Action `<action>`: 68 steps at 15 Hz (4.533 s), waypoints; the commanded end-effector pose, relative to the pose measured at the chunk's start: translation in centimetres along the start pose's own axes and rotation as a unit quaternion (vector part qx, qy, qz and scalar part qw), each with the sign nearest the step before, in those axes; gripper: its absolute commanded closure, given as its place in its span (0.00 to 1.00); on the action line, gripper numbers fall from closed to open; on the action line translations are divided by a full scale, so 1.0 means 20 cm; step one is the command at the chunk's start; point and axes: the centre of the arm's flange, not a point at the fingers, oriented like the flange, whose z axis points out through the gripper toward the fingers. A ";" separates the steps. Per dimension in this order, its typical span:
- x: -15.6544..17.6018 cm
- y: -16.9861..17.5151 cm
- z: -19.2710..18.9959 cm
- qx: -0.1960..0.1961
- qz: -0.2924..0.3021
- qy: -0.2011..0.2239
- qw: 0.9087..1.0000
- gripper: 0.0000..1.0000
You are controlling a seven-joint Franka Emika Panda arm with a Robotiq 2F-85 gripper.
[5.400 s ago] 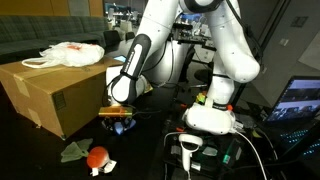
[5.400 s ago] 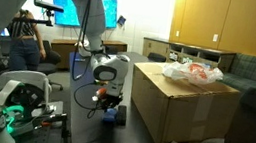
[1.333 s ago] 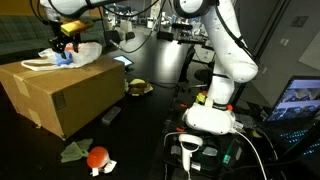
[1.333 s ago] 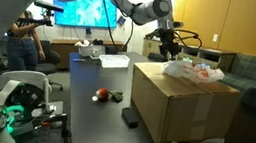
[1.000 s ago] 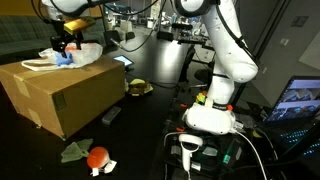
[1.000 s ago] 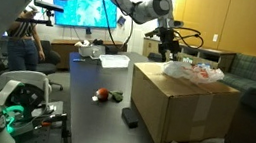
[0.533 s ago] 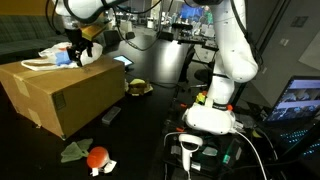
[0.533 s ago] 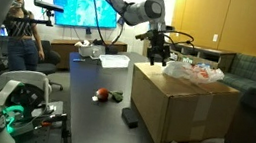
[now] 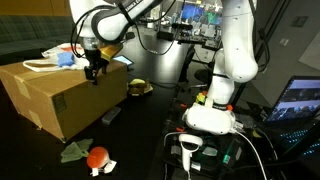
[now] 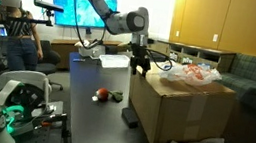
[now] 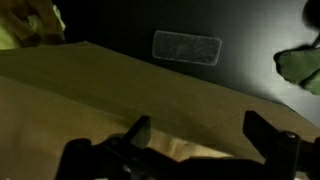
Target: Put the objects on top of the box on to the table and the objects on the table on to the top of the box
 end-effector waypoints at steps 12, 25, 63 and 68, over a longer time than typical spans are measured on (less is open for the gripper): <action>-0.90 0.19 -0.13 -0.125 0.087 0.223 0.963 0.00; -1.00 0.06 0.17 -0.040 0.120 0.222 0.967 0.00; -0.27 0.35 0.43 0.064 0.326 0.111 0.937 0.00; -0.59 0.19 0.57 0.092 0.371 0.019 0.924 0.00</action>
